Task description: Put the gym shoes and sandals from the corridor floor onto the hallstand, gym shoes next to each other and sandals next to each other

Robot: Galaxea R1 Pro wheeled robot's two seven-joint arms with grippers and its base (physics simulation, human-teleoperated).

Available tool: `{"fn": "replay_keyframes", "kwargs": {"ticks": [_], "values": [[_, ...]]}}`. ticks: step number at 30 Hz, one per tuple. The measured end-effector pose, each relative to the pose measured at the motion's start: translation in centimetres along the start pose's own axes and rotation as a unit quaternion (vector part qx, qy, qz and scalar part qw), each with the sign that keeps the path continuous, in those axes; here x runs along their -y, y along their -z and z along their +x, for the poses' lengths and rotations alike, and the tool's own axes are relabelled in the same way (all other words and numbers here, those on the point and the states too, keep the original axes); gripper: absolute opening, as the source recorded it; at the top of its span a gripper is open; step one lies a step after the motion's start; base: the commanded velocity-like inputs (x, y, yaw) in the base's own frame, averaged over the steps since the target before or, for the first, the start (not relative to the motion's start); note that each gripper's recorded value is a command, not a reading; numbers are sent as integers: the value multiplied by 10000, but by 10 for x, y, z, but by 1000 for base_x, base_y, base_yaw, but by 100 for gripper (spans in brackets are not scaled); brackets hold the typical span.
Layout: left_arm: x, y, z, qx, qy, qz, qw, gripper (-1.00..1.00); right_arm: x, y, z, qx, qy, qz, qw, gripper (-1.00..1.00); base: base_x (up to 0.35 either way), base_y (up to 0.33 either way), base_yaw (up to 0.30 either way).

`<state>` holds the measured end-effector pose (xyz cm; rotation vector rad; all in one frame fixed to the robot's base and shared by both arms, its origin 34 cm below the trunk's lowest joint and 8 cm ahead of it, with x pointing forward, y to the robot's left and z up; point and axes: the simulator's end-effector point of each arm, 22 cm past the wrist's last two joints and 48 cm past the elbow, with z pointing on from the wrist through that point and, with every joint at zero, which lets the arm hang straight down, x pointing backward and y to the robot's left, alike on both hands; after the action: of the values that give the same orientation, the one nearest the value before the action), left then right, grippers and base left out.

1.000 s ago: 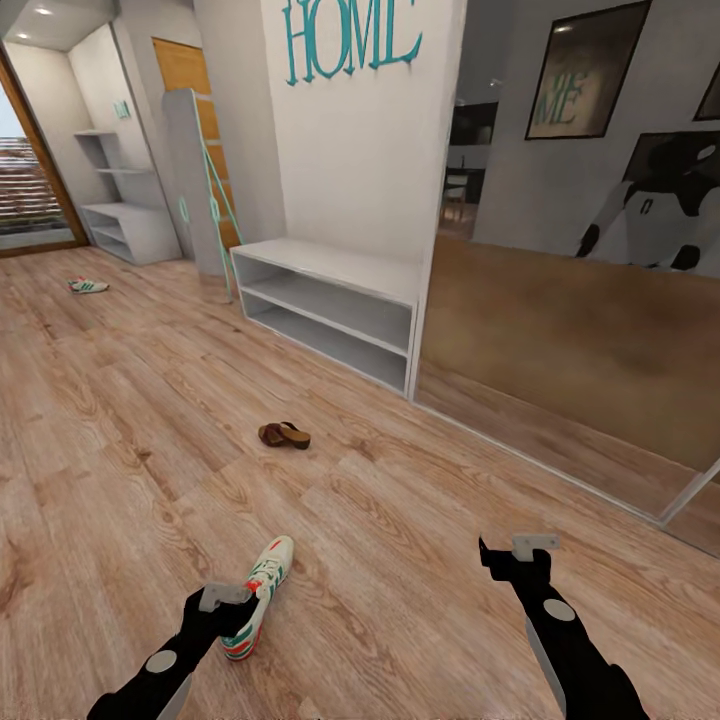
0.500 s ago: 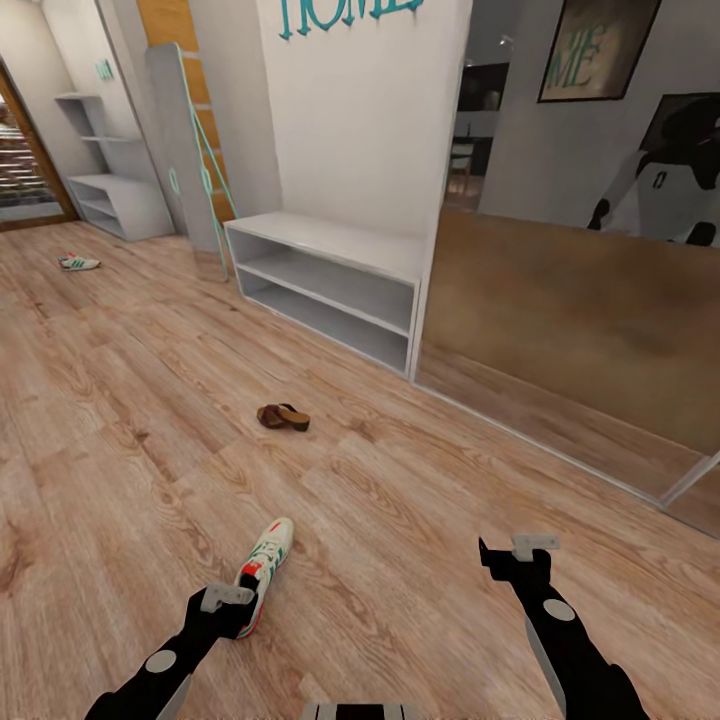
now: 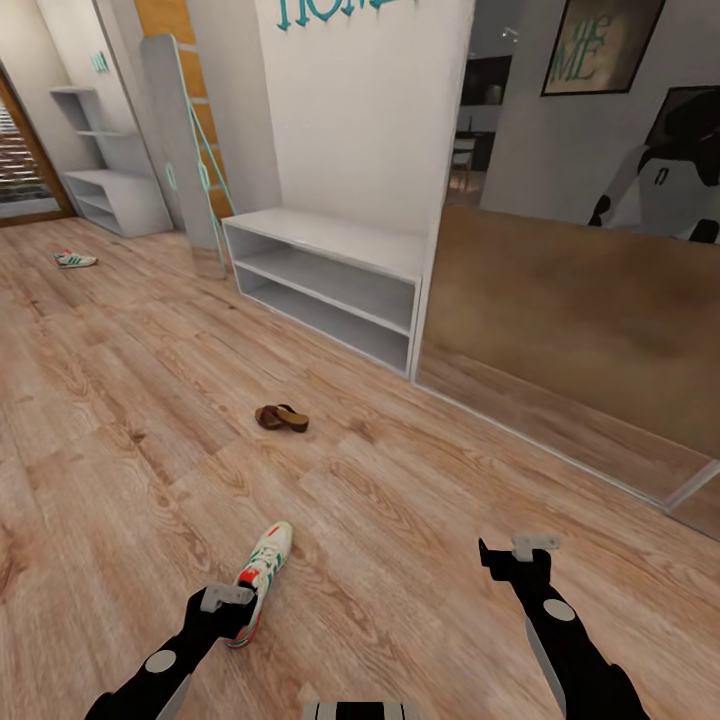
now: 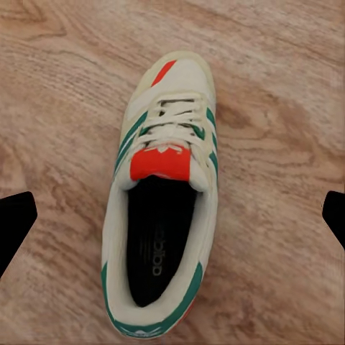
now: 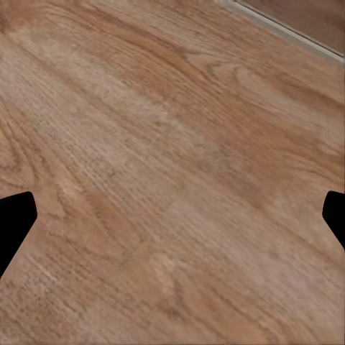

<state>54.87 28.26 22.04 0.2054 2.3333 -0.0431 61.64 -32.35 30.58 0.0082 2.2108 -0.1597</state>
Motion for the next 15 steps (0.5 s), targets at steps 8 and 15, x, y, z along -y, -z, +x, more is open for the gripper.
{"fn": "replay_keyframes", "kwargs": {"ticks": [8,15], "values": [[0,0,0,-1,6,-5,10000,100,1,0,0,4,5,9,10000,100,23,0,0],[1,0,0,0,-17,16,10000,100,1,0,-1,6,8,8,10000,100,2,0,0]]}}
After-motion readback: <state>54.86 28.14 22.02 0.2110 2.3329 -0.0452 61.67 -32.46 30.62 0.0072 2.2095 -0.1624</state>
